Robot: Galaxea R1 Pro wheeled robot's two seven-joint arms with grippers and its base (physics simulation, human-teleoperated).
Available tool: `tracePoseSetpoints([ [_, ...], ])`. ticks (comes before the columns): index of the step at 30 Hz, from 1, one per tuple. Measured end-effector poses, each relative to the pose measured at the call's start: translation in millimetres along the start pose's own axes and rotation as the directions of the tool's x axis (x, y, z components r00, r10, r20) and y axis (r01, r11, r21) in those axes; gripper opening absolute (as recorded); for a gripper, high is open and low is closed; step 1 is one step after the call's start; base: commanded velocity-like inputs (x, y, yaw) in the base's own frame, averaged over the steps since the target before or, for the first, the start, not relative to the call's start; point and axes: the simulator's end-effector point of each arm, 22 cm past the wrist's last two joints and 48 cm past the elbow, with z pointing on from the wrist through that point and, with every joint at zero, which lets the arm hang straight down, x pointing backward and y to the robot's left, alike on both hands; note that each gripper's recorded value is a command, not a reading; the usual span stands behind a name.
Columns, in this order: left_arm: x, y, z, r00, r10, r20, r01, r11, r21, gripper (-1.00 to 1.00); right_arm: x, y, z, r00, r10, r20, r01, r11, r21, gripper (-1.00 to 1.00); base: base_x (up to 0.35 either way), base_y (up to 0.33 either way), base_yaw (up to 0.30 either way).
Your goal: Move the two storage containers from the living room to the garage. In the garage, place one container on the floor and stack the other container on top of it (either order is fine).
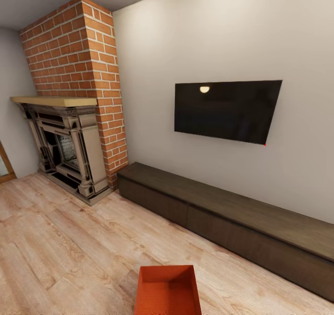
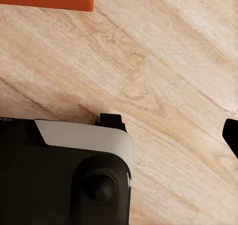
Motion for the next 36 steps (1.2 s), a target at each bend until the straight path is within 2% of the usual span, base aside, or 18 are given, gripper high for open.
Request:
tracePoseSetpoints([
  [36, 21.0, 6.5, 4.1, 0.999, 0.005, -0.052, -0.006, 1.000, -0.015, 1.00, 21.4, 1.8, 1.9, 0.999, -0.003, -0.052, 0.003, 1.000, -0.005, 1.00, 0.000, -0.022, 0.000],
])
